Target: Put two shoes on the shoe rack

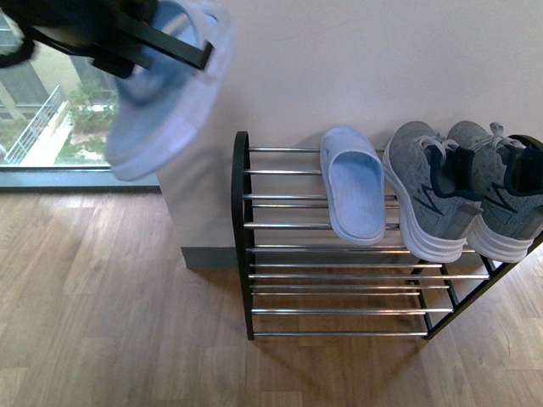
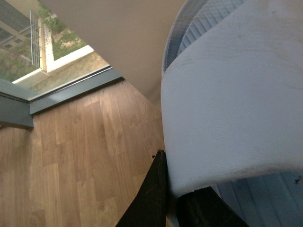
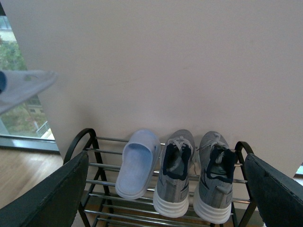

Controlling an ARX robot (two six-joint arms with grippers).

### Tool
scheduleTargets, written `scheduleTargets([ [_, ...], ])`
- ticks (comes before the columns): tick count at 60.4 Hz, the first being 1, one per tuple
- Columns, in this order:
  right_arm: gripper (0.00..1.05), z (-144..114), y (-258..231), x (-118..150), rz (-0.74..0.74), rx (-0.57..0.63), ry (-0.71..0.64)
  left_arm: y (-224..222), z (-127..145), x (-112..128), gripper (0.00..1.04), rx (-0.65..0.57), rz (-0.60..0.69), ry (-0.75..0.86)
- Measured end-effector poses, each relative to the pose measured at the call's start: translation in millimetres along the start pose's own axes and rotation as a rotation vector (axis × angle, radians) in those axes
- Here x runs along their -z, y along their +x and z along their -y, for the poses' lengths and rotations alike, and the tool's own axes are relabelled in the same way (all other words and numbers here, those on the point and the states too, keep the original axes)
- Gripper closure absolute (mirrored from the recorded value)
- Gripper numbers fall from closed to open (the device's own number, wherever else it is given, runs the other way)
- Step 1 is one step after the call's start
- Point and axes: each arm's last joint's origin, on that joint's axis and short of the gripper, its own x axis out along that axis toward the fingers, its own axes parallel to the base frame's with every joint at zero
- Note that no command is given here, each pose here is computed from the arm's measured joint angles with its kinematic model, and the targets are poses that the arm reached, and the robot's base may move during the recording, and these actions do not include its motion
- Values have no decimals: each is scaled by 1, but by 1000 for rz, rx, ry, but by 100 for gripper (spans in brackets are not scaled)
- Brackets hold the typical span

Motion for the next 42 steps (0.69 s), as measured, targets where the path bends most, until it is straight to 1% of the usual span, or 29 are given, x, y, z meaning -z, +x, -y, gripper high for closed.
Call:
scheduleTargets([
  [4,9,0,0,0,0,0,0,17,12,-3,103,-5,-1,41],
  [11,9,0,0,0,0,0,0,55,32,-10,103,-58,17,159],
  [18,9,0,0,0,0,0,0,80,44,-10,103,-69,21,229],
  [23,9,0,0,0,0,0,0,95,54,-8,103,-61,18,258],
  [42,9,0,0,0,0,0,0,140,91,-3,103,-26,24,282],
])
